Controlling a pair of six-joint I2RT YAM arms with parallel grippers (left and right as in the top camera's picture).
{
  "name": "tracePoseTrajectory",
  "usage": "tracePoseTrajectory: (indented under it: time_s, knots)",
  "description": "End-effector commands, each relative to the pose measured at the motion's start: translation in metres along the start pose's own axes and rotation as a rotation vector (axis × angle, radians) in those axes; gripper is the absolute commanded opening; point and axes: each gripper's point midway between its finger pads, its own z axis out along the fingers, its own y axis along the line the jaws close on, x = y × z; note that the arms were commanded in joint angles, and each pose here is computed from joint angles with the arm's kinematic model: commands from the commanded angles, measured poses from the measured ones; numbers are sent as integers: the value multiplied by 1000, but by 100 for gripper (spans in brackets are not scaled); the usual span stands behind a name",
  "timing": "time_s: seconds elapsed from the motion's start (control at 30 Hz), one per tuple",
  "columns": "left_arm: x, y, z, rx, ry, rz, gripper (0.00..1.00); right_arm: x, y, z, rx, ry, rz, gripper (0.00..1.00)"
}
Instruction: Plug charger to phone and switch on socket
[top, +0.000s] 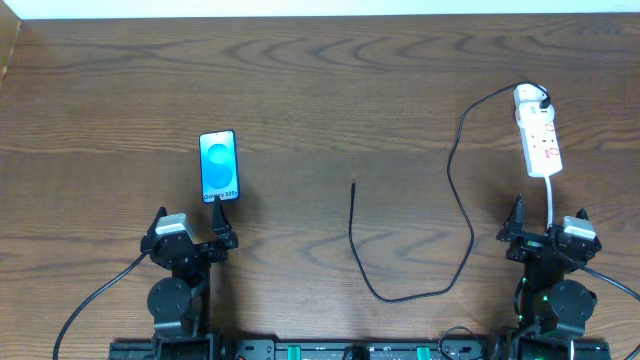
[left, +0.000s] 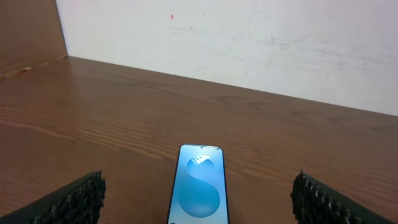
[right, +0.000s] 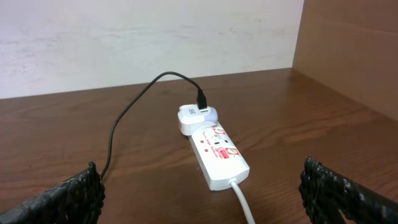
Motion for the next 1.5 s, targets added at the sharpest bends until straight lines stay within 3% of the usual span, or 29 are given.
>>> tracePoseTrajectory:
  time_s: [0.0, 0.73, 1.0, 1.47]
  knots:
    - [17, 5, 1, -23, 50, 16, 95, 2, 2, 0, -11, 8, -12, 99]
    - [9, 4, 0, -19, 31, 16, 95, 2, 2, 0, -12, 8, -12, 99]
    - [-26, 0, -8, -10, -31, 46, 96, 2, 2, 0, -12, 8, -12, 99]
    - [-86, -8, -8, -22, 46, 76, 96, 2, 2, 0, -12, 8, -12, 99]
